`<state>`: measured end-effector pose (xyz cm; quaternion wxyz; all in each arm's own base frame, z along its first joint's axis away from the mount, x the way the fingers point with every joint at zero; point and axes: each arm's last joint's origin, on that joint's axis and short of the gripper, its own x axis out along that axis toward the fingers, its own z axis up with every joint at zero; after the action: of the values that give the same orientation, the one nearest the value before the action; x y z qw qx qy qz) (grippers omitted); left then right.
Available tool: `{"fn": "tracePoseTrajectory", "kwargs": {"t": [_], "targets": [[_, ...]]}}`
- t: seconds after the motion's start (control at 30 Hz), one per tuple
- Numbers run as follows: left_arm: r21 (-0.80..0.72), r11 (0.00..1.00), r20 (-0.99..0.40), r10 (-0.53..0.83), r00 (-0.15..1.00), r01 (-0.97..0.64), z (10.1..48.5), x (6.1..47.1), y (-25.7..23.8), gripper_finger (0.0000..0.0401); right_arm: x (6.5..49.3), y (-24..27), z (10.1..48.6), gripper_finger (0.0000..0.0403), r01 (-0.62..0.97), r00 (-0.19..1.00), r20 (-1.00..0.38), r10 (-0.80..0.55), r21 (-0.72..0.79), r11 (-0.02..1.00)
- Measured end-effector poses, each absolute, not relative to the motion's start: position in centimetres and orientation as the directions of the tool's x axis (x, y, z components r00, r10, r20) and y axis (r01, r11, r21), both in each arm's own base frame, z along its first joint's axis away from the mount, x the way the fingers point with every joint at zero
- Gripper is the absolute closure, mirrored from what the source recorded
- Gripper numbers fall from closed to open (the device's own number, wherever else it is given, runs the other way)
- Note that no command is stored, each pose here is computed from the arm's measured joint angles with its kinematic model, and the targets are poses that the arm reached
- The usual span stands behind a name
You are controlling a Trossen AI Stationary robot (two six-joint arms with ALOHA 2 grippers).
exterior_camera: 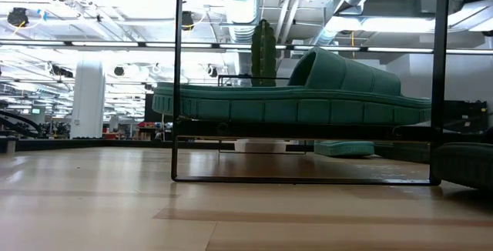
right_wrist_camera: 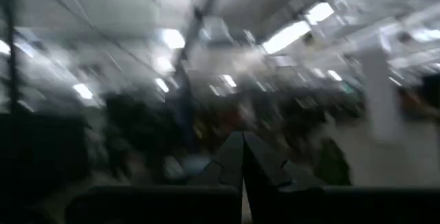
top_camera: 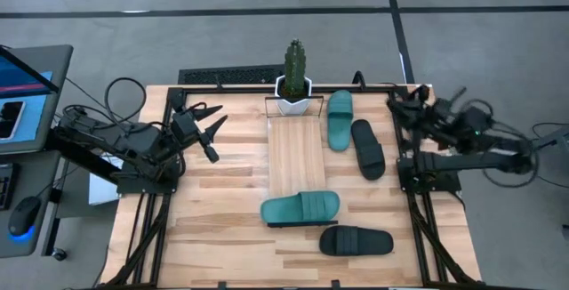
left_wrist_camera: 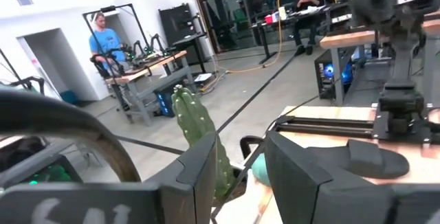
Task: Pick and place slides into the shelf
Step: Put the green slipper on the shelf
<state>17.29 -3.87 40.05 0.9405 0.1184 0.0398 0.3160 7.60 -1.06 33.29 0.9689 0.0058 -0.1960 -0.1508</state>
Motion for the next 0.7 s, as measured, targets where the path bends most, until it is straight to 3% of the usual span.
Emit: {"fn": "tracePoseTrajectory", "kwargs": {"t": [0.2, 0.4, 0.53, 0.7], "targets": [[0.331, 0.747, 0.000, 0.610, 0.792, -0.576, 40.1, 17.3, -3.8, 0.0289, 10.4, -2.2, 37.2, 0.0403, 0.529, 0.848, -0.013, -0.530, -0.068, 0.846], [0.349, 0.668, 0.002, 0.701, 0.713, -0.657, 40.1, 17.0, -3.4, 0.0289, 12.0, -4.4, 39.9, 0.0403, 0.619, 0.726, -0.237, -0.645, -0.182, 0.764], [0.302, 0.642, 0.001, 0.739, 0.674, -0.705, 40.1, 17.1, -2.8, 0.0289, 13.1, -6.8, 40.2, 0.0403, 0.606, 0.665, -0.356, -0.657, -0.256, 0.753], [0.279, 0.638, 0.002, 0.747, 0.665, -0.718, 40.1, 17.3, -2.0, 0.0289, 13.4, -11.1, 39.0, 0.0403, 0.599, 0.610, -0.487, -0.626, -0.233, 0.766]]}}
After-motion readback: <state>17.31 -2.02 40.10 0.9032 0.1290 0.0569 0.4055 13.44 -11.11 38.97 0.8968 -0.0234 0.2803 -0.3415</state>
